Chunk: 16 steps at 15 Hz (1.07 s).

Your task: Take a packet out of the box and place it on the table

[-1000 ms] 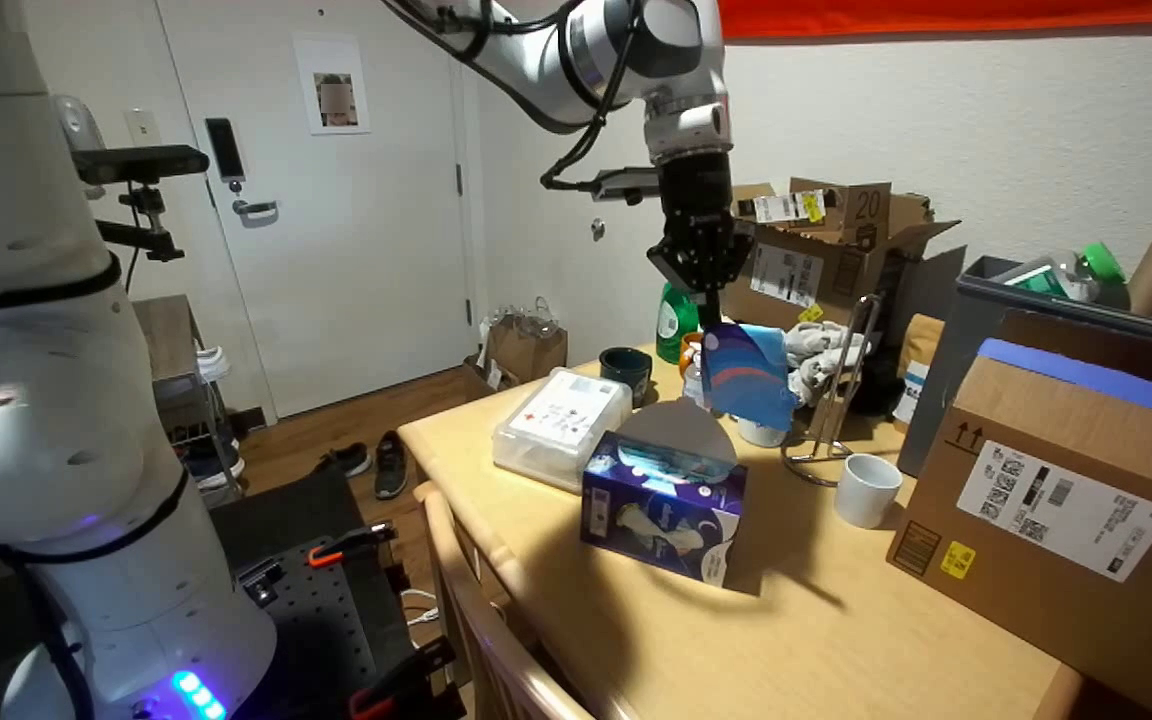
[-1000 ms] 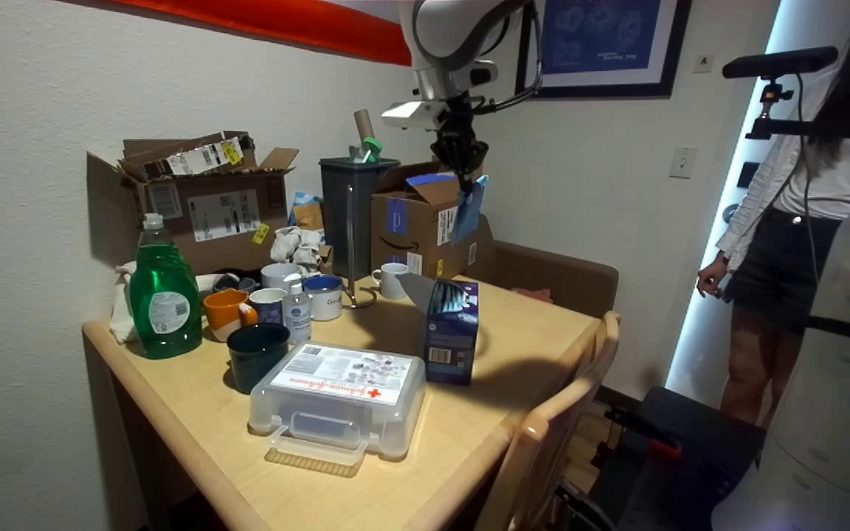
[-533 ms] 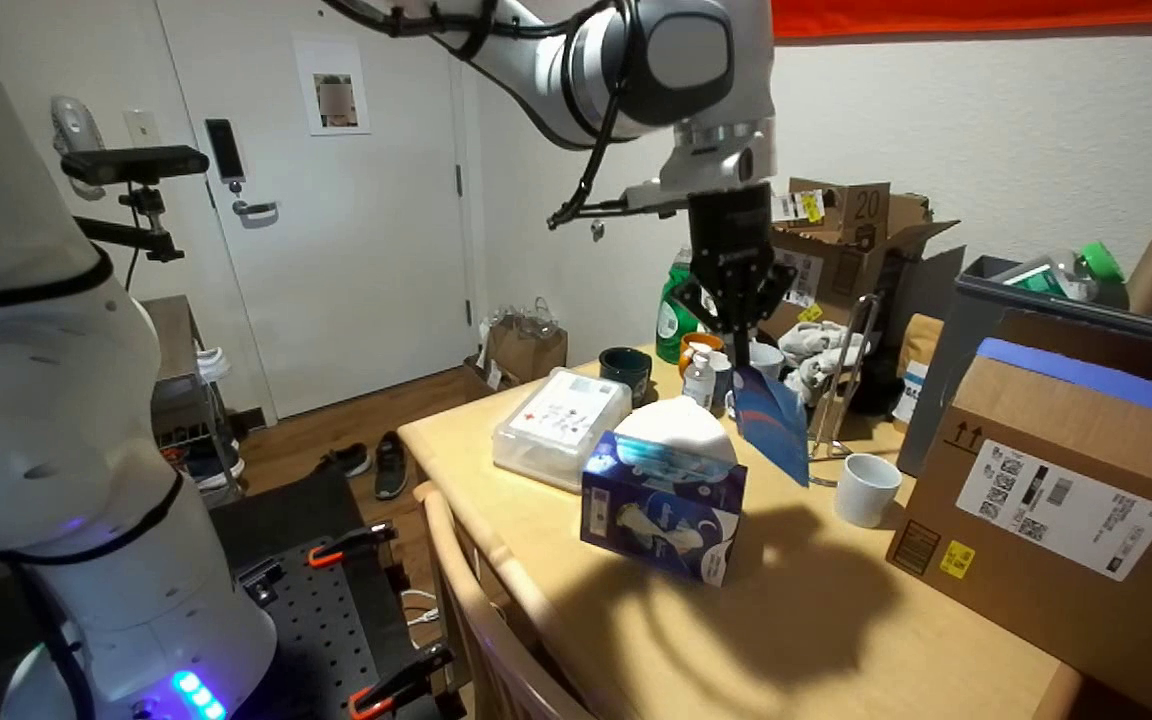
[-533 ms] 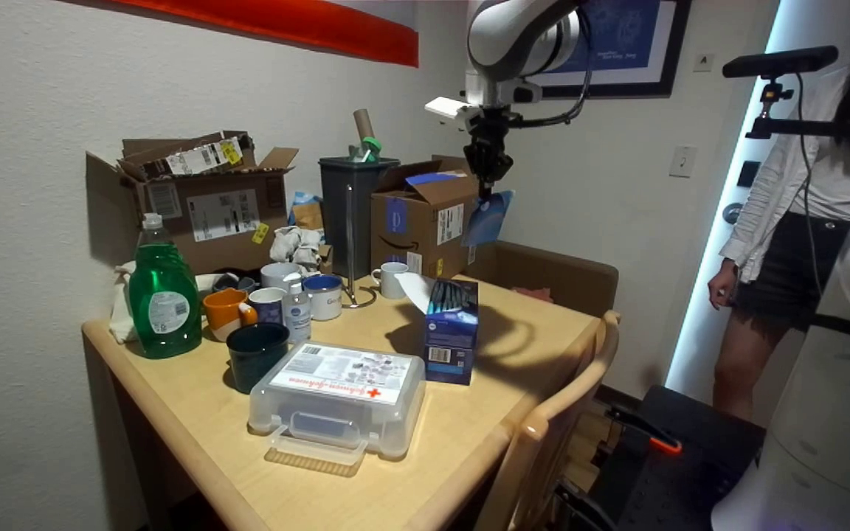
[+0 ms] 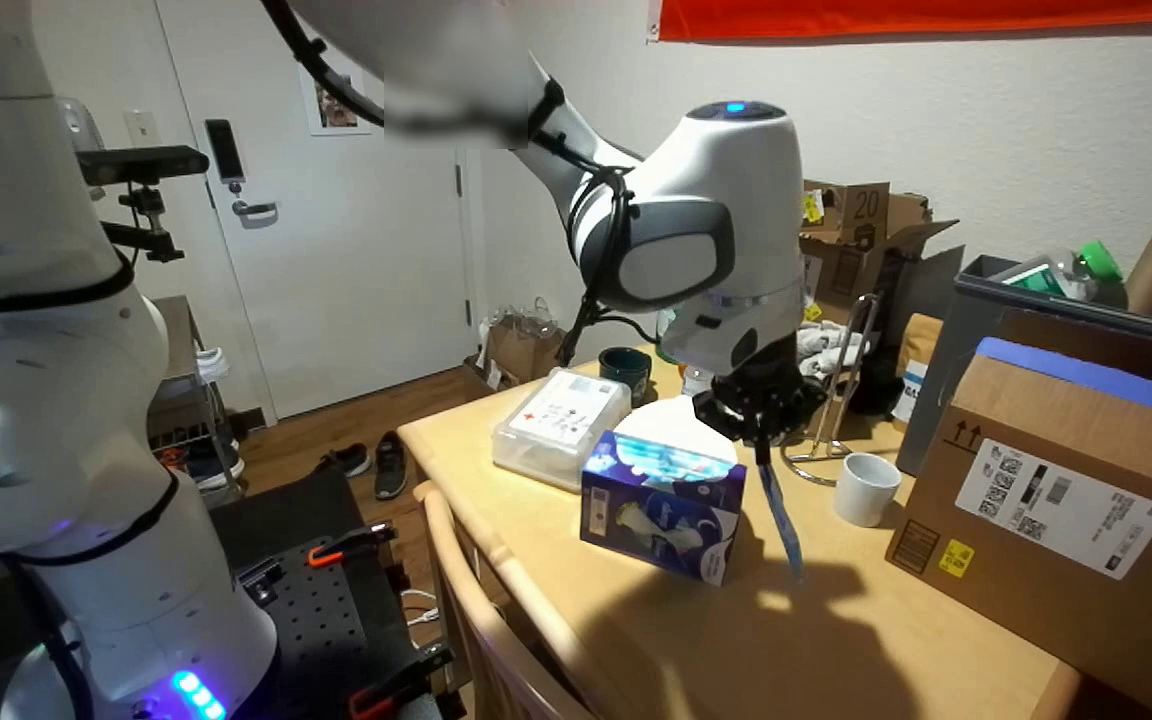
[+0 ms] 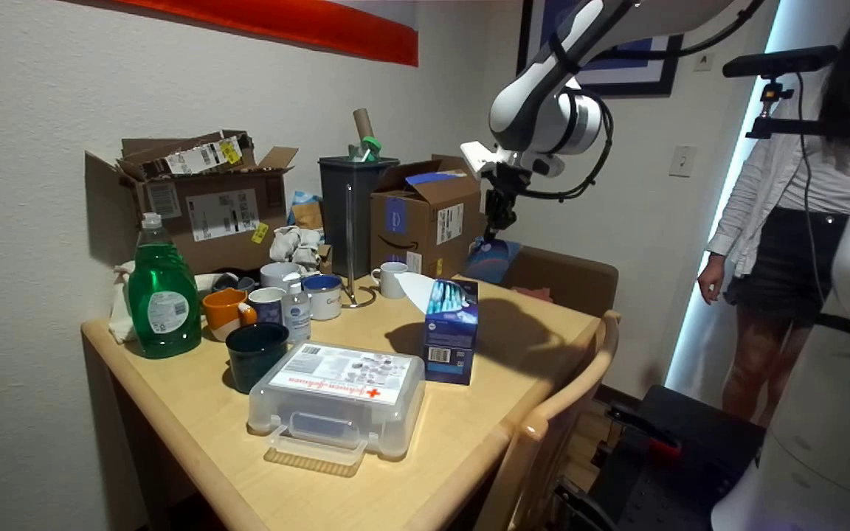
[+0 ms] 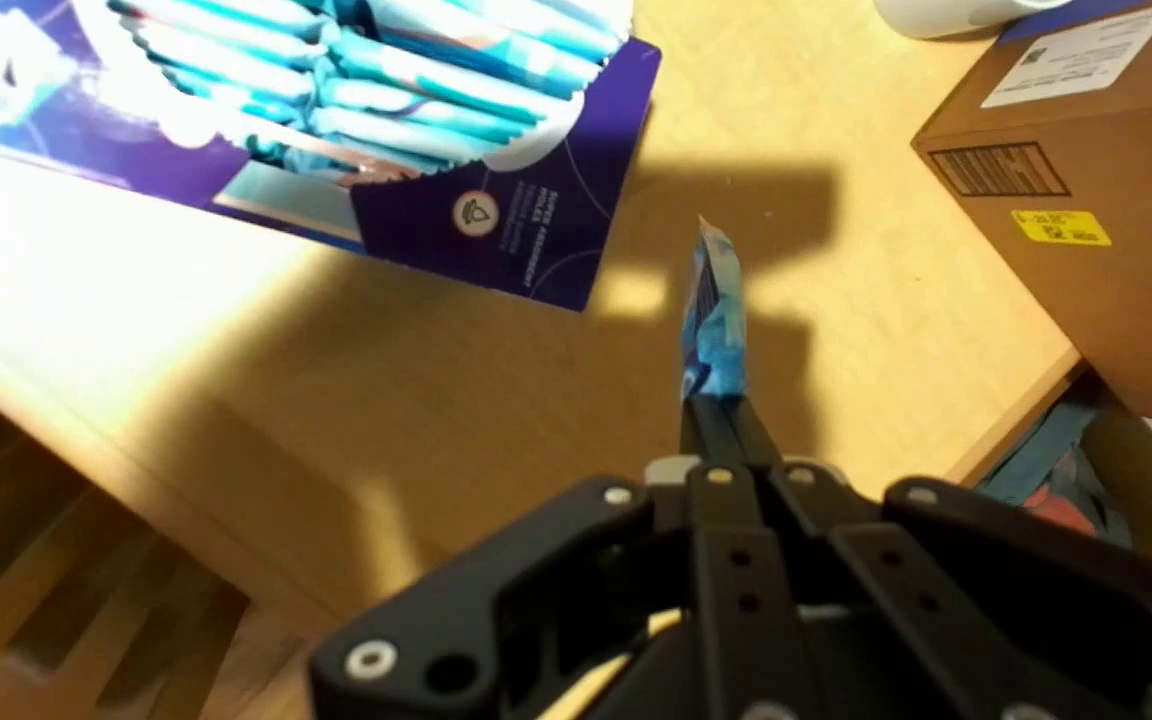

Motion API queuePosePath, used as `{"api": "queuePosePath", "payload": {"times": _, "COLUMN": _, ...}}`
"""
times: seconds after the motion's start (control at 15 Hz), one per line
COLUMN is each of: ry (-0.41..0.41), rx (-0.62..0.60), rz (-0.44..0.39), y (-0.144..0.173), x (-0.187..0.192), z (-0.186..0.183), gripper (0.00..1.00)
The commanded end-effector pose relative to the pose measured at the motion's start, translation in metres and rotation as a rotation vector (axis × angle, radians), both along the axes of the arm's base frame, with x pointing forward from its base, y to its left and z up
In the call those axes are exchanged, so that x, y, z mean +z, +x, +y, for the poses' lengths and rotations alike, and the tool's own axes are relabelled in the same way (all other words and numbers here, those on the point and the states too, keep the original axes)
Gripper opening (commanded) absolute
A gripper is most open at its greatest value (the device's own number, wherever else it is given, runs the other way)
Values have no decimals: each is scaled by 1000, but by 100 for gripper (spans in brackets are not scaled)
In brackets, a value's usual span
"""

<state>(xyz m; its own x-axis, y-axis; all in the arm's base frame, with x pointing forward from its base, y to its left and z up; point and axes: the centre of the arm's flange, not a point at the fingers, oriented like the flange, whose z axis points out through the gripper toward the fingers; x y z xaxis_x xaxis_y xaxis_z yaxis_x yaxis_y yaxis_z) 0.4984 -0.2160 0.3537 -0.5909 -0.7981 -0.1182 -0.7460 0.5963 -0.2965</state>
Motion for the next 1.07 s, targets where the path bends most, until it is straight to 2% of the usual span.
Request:
{"api": "queuePosePath", "payload": {"times": 0.0, "ry": 3, "rx": -83, "rz": -81, "y": -13, "x": -42, "z": -8, "gripper": 0}}
{"api": "queuePosePath", "payload": {"times": 0.13, "ry": -20, "rx": -140, "rz": -111, "y": -21, "x": -64, "z": -15, "gripper": 0}}
{"api": "queuePosePath", "payload": {"times": 0.47, "ry": 4, "rx": -297, "rz": -186, "y": -53, "x": -103, "z": -55, "gripper": 0}}
{"api": "queuePosePath", "payload": {"times": 1.0, "ry": 76, "rx": -275, "rz": -223, "y": -48, "x": -129, "z": -69, "gripper": 0}}
